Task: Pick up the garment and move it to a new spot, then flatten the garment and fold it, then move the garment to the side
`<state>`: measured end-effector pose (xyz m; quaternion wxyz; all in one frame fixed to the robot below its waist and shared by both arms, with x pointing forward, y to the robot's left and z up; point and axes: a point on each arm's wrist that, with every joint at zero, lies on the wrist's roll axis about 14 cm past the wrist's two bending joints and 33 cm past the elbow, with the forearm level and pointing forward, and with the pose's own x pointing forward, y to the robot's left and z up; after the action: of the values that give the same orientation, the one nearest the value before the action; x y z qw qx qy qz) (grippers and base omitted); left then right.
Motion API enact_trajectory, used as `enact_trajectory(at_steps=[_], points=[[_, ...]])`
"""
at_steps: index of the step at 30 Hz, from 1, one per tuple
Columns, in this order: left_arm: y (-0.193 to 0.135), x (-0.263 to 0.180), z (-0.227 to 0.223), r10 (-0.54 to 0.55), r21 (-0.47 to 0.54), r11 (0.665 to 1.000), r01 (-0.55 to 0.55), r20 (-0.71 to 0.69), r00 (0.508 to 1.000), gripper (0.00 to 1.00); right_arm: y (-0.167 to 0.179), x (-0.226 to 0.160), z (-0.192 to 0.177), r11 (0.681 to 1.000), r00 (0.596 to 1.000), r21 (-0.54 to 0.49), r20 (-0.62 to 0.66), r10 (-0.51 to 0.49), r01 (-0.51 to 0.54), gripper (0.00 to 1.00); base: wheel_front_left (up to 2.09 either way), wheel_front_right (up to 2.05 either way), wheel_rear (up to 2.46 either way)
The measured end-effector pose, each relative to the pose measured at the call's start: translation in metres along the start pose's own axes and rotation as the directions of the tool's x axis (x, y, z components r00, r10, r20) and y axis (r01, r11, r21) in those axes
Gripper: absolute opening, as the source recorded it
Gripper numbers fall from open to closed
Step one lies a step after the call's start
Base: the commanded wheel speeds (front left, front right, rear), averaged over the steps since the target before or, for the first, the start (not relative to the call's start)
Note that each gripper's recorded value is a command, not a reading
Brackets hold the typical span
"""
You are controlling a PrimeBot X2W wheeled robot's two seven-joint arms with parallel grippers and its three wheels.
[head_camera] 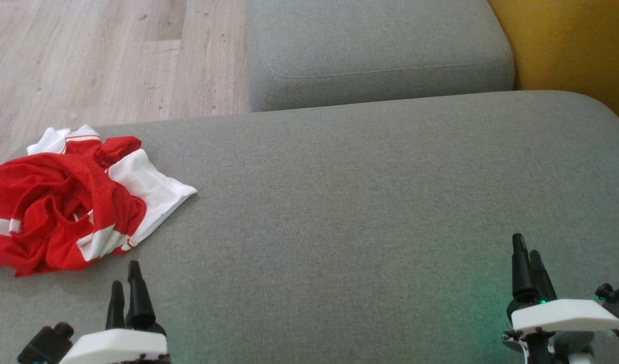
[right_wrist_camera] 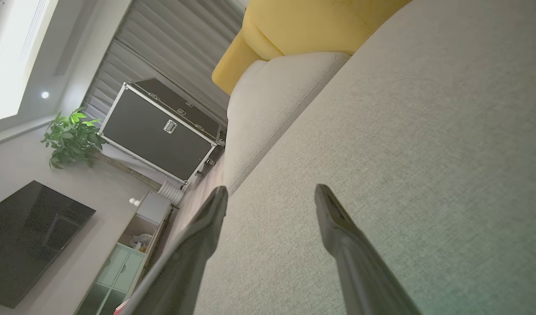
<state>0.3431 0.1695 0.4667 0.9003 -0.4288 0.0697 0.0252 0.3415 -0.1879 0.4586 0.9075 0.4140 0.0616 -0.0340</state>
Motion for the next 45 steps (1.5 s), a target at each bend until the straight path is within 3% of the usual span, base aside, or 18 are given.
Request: enact_trajectory(at_steps=[13, 26, 35, 45], points=[[-0.001, -0.008, -0.001, 0.001, 0.149, 0.989, -0.003, 0.017, 1.0, 1.0, 0.007, -0.006, -0.001, 0.988, 1.0, -0.15, 0.006, 0.031, -0.029, 1.0, 0.0, 0.0, 0.0], [-0.011, -0.013, 0.002, -0.033, 0.334, 0.942, 0.014, 0.05, 0.998, 1.0, 0.016, -0.01, 0.001, 0.954, 0.997, -0.295, 0.026, 0.072, -0.061, 1.0, 0.0, 0.0, 0.0], [-0.017, -0.018, 0.003, -0.059, 0.44, 0.898, 0.02, 0.074, 0.996, 1.0, 0.029, -0.013, -0.001, 0.907, 0.992, -0.407, 0.021, 0.124, -0.104, 1.0, 0.0, 0.0, 0.0], [-0.021, -0.023, 0.004, -0.085, 0.558, 0.83, 0.018, 0.094, 0.992, 1.0, 0.042, -0.016, -0.007, 0.828, 0.983, -0.54, 0.003, 0.181, -0.151, 1.0, 0.0, 0.0, 0.0]])
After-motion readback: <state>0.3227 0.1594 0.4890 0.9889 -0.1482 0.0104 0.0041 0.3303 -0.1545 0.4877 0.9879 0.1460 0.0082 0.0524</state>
